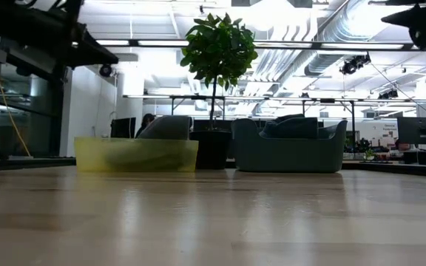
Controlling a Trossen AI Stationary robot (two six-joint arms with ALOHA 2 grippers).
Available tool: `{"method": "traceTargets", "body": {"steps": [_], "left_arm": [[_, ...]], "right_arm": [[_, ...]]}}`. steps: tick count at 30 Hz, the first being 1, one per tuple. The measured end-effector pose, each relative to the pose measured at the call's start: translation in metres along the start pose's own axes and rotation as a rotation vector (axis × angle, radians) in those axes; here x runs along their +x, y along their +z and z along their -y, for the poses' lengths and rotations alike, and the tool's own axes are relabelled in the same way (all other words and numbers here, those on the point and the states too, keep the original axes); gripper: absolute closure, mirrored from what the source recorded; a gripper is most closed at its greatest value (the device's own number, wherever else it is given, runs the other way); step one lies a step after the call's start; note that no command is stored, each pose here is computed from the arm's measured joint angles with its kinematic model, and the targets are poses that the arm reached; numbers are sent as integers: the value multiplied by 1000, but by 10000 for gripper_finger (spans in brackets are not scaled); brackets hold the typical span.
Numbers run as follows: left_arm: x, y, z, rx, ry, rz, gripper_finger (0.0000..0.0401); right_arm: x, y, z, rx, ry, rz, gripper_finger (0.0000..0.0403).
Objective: Pick & Place hat
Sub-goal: Return to Home Position
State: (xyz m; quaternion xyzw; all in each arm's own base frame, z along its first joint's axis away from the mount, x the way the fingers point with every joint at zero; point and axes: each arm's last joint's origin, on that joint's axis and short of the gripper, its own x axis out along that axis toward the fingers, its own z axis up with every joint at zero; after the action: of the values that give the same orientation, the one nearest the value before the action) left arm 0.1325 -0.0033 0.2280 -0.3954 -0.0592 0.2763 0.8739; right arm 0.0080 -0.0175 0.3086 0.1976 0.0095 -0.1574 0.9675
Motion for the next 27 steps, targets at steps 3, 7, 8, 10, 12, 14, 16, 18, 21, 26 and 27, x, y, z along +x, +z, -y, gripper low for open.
{"method": "traceTargets", "body": {"steps": [3, 7, 8, 10, 12, 14, 16, 18, 21, 26, 27], "left_arm": [[-7, 2, -8, 14, -22, 13, 401], [-15, 1, -19, -18, -70, 38, 401], [-16, 0, -23, -25, -79, 39, 401], [-17, -6, -31, -39, -90, 37, 401], [-18, -8, -35, -48, -117, 45, 401], [-20, -8, -37, -37, -146, 62, 401], [-20, -10, -38, 1, -180, 63, 401], [-20, -12, -41, 68, -212, 54, 401], [-20, -14, -41, 183, -246, 69, 401], [-20, -16, -43, 365, -238, 85, 401], [-20, -16, -43, 385, -240, 86, 401]], "right_arm": [[-2, -6, 5, 24, 0, 42, 249], [1, -7, 4, 7, -21, 18, 249], [2, -10, 3, -2, -23, 7, 249], [4, -14, 4, 4, -17, -2, 249], [4, -13, 3, 38, -2, 29, 249], [8, -18, 1, 38, 21, 29, 249], [12, -18, -3, 52, 50, 57, 249], [16, -20, -7, 64, 84, 82, 249], [22, -27, -11, 74, 127, 98, 249], [31, -41, -14, 99, 157, 85, 249], [33, -43, -15, 104, 166, 90, 249]]}}
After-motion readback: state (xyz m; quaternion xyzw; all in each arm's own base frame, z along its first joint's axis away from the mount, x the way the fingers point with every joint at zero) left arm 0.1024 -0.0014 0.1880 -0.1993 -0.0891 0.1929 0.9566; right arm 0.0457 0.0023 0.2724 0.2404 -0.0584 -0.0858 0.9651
